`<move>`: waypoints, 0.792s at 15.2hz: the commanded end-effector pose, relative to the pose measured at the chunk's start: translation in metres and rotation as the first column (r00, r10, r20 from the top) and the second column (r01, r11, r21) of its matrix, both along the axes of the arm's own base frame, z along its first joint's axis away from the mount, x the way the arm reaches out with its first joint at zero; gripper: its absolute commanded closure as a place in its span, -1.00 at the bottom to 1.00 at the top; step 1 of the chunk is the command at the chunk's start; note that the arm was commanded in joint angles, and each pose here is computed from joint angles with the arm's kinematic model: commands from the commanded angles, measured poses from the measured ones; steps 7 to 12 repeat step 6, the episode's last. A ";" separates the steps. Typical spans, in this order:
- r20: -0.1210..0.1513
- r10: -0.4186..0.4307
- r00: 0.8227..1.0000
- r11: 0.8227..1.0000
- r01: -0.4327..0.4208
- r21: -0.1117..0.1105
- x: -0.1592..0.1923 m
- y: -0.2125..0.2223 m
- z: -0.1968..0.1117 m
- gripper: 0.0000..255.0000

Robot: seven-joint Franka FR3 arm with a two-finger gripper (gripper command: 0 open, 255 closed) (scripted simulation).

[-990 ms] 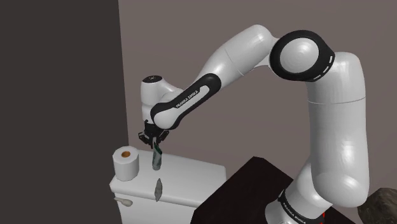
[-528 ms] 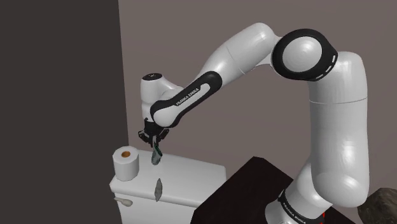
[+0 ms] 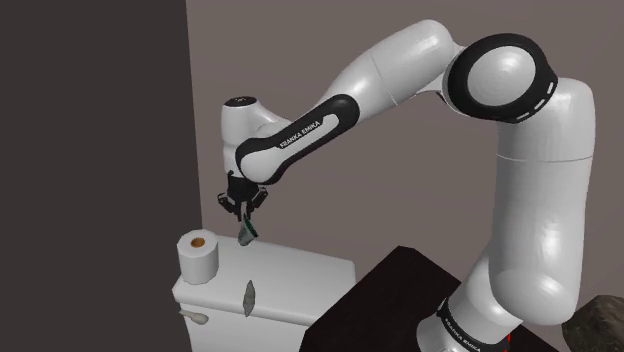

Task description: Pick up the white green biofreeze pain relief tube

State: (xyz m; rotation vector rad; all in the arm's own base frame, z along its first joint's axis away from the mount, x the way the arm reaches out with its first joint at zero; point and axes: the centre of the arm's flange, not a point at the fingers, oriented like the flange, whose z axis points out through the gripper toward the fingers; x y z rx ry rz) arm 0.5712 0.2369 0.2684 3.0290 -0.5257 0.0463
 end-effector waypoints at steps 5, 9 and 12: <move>0.000 0.000 1.000 1.000 0.000 0.000 0.000 0.001 0.027 1.00; 0.000 0.000 1.000 1.000 0.000 0.000 0.000 0.001 0.027 1.00; 0.000 0.000 1.000 1.000 0.000 0.000 0.000 0.001 0.027 1.00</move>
